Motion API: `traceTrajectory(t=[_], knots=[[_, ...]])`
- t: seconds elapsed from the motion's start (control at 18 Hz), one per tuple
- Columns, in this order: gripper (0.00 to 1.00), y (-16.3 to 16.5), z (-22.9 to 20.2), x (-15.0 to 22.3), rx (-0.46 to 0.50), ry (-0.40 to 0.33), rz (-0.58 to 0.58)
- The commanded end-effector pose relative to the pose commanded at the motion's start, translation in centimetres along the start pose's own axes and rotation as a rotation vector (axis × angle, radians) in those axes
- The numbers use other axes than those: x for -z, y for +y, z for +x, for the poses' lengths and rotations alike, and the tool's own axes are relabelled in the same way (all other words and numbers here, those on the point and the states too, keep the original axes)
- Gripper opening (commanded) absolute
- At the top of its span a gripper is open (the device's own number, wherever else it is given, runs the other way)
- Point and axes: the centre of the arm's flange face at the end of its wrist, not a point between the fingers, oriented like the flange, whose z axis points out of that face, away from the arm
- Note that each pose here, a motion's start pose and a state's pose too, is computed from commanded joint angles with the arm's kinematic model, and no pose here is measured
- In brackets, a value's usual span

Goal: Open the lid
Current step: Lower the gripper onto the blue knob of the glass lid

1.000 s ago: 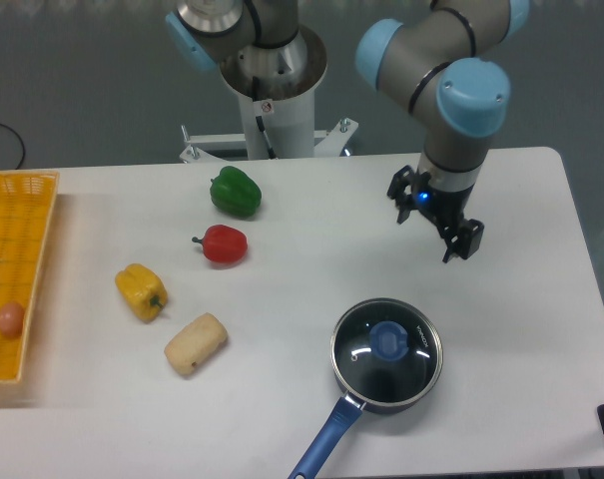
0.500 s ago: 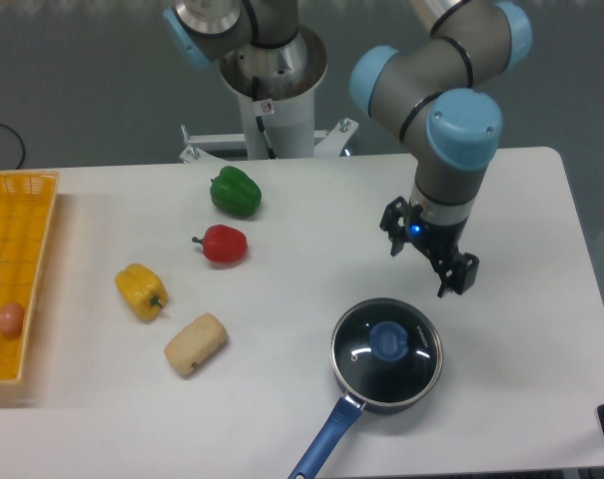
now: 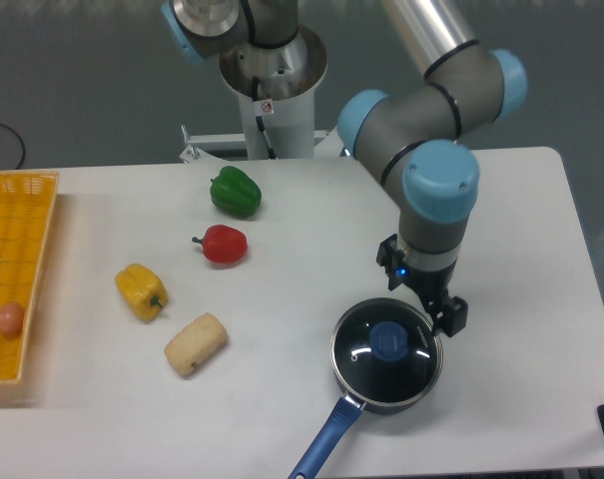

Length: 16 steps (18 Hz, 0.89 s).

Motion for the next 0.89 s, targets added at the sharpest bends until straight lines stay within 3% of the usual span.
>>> traceTrajectory(t=[0.89], knots=[[1.0,-2.5,0.0,-2.3,-0.026,0.0,-0.028]])
